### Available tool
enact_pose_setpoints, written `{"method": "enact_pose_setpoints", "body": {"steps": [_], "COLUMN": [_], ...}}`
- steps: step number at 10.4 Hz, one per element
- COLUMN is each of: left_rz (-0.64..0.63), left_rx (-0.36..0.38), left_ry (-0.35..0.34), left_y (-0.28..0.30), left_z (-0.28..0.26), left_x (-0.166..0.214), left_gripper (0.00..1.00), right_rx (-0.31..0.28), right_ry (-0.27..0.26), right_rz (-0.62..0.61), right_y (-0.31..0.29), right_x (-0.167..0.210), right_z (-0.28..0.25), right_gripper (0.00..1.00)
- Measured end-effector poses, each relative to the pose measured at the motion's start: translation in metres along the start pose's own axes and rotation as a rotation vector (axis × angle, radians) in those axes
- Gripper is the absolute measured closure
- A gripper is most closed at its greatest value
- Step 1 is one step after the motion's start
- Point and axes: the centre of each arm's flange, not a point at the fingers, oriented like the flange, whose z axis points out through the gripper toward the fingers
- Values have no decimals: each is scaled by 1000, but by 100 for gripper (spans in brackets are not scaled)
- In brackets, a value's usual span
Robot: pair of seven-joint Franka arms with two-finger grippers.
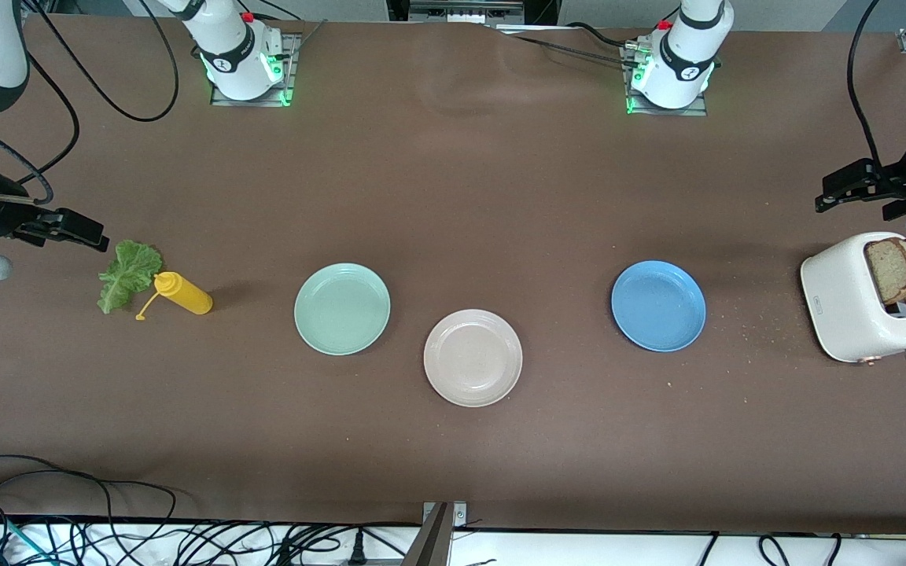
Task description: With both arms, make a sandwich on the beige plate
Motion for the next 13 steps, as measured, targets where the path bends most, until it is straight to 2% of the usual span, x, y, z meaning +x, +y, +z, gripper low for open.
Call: {"method": "enact_pose_setpoints", "body": {"steps": [13], "left_rz": [9], "left_rx": [18], "left_ry": [-3], "left_y": [2], "left_z": [0], "left_x": [0], "left_gripper": [0], "right_rx": [0], "right_ry": [0], "right_rz": [0], "right_y": [0], "right_x": [0], "right_z": [0], "right_gripper": [0]}}
